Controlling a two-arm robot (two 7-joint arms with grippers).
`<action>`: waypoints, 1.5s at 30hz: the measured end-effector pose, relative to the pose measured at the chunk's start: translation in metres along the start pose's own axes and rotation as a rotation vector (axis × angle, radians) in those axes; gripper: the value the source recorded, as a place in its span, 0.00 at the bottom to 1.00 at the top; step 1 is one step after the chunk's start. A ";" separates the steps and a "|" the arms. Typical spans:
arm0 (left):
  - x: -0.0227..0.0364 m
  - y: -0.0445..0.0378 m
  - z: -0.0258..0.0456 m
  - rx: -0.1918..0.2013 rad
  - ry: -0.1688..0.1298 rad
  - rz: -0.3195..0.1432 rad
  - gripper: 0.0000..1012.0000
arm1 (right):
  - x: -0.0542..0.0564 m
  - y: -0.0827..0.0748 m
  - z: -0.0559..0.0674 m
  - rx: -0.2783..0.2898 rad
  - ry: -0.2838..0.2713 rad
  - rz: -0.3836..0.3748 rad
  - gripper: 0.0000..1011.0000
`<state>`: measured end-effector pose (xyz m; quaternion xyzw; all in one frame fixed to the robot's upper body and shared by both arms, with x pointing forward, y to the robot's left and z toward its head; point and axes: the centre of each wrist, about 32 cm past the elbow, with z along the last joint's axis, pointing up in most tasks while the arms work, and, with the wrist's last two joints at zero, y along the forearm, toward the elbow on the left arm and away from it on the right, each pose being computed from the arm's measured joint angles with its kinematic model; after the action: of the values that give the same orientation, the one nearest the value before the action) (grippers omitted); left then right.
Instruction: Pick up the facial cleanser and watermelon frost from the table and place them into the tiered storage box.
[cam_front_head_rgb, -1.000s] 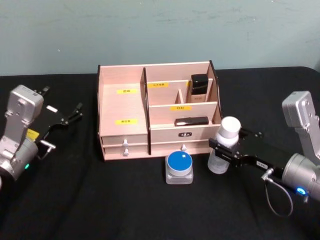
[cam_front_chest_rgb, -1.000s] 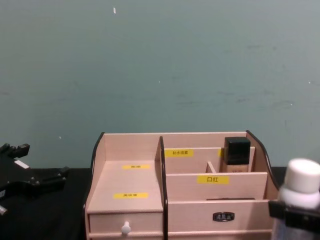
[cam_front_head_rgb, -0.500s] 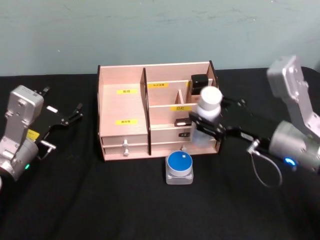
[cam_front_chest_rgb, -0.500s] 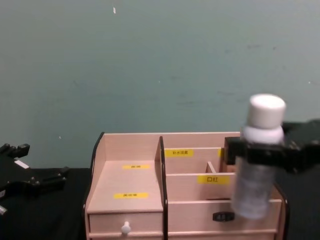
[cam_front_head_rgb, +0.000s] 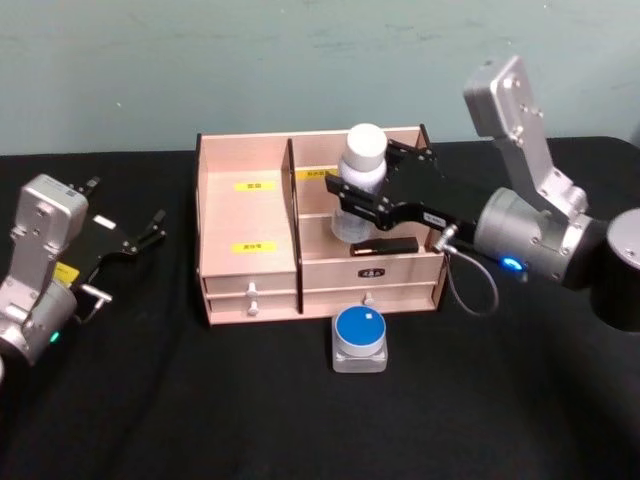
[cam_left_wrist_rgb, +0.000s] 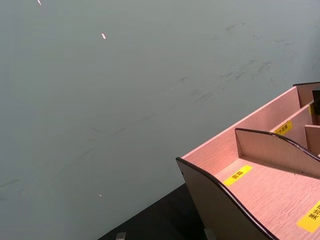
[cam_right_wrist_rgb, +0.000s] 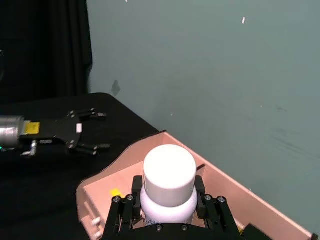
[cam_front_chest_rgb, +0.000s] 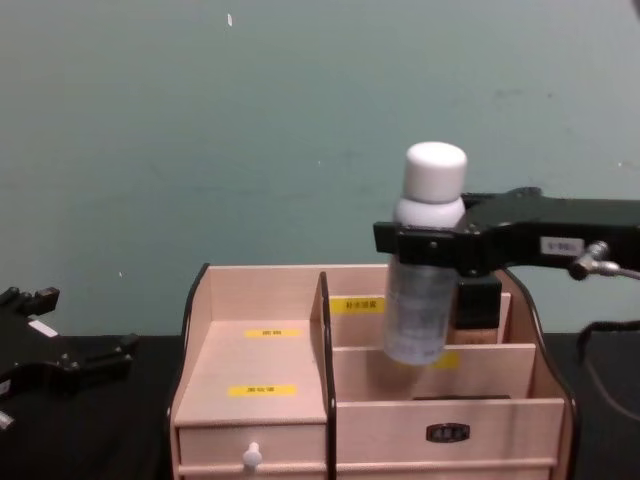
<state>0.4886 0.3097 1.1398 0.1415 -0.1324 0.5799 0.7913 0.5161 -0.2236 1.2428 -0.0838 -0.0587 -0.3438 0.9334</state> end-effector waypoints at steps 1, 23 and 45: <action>0.0000 0.0000 0.0000 0.000 0.000 0.000 1.00 | 0.001 0.003 0.000 0.001 0.000 -0.001 0.59; 0.0000 0.0000 0.0000 0.000 0.000 0.000 1.00 | 0.025 0.052 -0.006 0.023 0.011 -0.046 0.59; 0.0000 0.0000 0.0000 0.000 0.000 0.000 1.00 | 0.031 0.057 -0.015 -0.003 0.030 -0.047 0.59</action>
<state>0.4886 0.3097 1.1398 0.1415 -0.1324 0.5799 0.7913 0.5778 -0.2034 1.2266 -0.0786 -0.0463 -0.3671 0.9257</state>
